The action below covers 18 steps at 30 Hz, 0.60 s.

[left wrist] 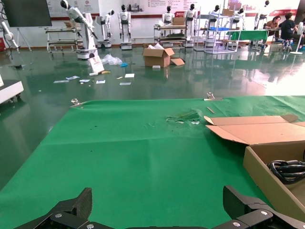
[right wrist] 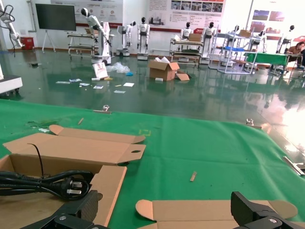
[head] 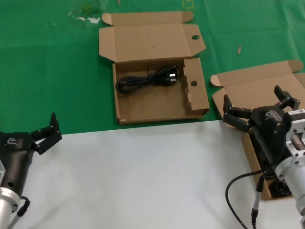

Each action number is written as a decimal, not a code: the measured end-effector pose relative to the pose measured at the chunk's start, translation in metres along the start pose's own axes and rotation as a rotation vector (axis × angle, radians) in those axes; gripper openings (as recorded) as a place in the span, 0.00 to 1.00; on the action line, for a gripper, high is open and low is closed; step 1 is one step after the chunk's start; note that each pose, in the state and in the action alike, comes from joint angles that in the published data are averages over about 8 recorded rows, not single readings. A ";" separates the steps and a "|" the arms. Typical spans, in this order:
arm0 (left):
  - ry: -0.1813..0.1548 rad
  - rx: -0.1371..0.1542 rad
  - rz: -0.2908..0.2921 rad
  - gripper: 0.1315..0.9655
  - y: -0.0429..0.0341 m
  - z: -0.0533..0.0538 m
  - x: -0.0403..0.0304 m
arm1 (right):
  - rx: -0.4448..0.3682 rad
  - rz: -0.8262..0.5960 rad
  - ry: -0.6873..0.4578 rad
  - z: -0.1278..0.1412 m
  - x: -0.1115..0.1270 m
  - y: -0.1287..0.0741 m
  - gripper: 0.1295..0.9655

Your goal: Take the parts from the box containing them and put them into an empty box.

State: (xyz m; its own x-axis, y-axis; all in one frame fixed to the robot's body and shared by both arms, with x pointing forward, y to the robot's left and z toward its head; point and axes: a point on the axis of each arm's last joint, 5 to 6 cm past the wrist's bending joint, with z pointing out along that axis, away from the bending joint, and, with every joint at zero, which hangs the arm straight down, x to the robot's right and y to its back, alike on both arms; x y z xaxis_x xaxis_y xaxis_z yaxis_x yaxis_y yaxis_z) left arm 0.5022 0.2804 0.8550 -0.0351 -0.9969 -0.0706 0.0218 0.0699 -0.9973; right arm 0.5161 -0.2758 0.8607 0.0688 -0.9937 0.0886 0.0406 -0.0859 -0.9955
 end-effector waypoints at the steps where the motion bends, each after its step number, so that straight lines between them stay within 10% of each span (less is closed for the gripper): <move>1: 0.000 0.000 0.000 1.00 0.0000 0.000 0.0000 | 0.000 0.000 0.000 0.000 0.000 0.000 1.00; 18: 0.000 0.000 0.000 1.00 0.0000 0.000 0.0000 | 0.000 0.000 0.000 0.000 0.000 0.000 1.00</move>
State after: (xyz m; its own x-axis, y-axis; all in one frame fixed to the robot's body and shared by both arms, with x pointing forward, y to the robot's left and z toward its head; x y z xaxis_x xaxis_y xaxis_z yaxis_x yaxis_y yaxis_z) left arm 0.5022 0.2804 0.8550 -0.0351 -0.9969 -0.0706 0.0218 0.0699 -0.9973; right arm 0.5161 -0.2758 0.8607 0.0688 -0.9937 0.0886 0.0406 -0.0859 -0.9955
